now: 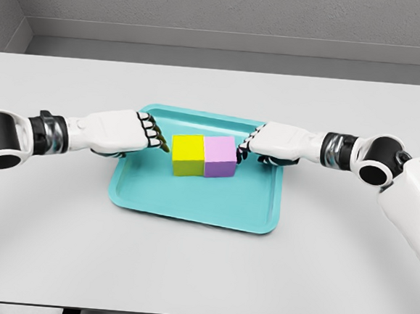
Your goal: Push two cubes
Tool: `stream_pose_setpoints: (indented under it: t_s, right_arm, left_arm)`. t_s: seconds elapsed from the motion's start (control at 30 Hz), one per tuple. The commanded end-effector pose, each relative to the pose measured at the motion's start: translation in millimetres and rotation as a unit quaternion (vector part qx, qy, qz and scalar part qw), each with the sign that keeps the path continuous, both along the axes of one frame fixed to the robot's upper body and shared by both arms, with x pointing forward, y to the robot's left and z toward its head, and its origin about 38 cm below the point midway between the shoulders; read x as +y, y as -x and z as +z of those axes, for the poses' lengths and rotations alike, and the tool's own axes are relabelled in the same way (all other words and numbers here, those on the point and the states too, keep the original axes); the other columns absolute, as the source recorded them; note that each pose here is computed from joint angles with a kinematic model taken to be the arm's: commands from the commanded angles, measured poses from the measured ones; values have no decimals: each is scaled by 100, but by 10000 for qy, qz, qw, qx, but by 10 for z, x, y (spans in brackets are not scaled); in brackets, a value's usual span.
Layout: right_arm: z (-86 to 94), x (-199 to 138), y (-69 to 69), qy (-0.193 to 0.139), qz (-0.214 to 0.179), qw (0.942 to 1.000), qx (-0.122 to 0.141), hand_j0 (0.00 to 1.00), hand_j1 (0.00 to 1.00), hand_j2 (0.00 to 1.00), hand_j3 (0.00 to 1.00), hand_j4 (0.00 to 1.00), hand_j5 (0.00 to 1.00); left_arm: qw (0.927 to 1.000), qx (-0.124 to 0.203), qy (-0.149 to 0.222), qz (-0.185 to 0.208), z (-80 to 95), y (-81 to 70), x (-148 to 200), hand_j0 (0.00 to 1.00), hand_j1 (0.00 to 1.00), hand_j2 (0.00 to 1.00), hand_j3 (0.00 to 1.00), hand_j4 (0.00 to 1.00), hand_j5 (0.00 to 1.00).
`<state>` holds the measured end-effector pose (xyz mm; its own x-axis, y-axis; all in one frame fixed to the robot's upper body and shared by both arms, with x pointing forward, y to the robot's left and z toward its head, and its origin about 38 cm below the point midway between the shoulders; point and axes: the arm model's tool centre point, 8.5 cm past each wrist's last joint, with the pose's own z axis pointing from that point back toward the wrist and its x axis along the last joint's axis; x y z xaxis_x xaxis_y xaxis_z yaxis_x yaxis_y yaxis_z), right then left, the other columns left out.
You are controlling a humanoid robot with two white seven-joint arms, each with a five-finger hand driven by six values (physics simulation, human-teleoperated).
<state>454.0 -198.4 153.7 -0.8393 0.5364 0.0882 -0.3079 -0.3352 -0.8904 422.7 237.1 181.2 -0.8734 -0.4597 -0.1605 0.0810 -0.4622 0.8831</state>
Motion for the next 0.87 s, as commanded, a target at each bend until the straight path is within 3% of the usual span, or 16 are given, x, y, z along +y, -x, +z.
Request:
stream_pose_setpoints:
  t_s: [0.0, 0.17, 0.23, 0.33, 0.37, 0.4, 0.43, 0.53, 0.73, 0.83]
  right_arm:
    - [3, -24, -6, -12, -34, 10000, 12, 58, 58, 58, 58, 58, 58]
    - [106, -80, -9, -56, -47, 9999, -89, 58, 58, 58, 58, 58, 58]
    - [344, -283, -8, 6, -109, 9993, -349, 59, 59, 59, 59, 59, 59]
    - [899, -740, 52, -217, -386, 9952, -872, 63, 63, 63, 63, 63, 63]
    - [1009, -897, 99, -326, -520, 9934, -968, 70, 70, 70, 70, 70, 70]
    - [1092, -1133, 146, -467, -758, 9910, -995, 89, 89, 89, 89, 89, 89]
    - [1174, -1346, 177, -533, -984, 9881, -1053, 99, 99, 99, 99, 99, 99]
    - [958, -1486, 287, -502, -1156, 9887, -814, 99, 99, 99, 99, 99, 99]
    - [846, -1464, 317, -490, -1141, 9899, -687, 99, 99, 99, 99, 99, 99]
    - [829, -1454, 319, -490, -1130, 9901, -667, 99, 99, 99, 99, 99, 99]
  left_arm:
    - [10000, 16, -21, 81, 2, -16, 68, 84, 84, 84, 84, 84, 84]
    - [9994, -45, -159, 295, 104, -31, 332, 85, 85, 85, 85, 85, 85]
    - [9990, -44, -121, 417, 179, -33, 469, 85, 85, 85, 85, 85, 85]
    - [9984, -4, -100, 562, 270, -18, 654, 91, 91, 91, 91, 91, 91]
    - [9981, 20, -82, 612, 304, -10, 718, 94, 94, 94, 94, 94, 94]
    - [9976, 23, 38, 697, 373, -19, 785, 99, 99, 99, 99, 99, 99]
    - [9959, 164, 315, 830, 388, -45, 851, 100, 100, 100, 100, 100, 100]
    - [9929, 280, 452, 1063, 446, -44, 1053, 100, 100, 100, 100, 100, 100]
    - [9884, 135, 407, 1458, 579, -90, 1364, 100, 100, 100, 100, 100, 100]
    - [9883, 128, 404, 1465, 587, -90, 1371, 100, 100, 100, 100, 100, 100]
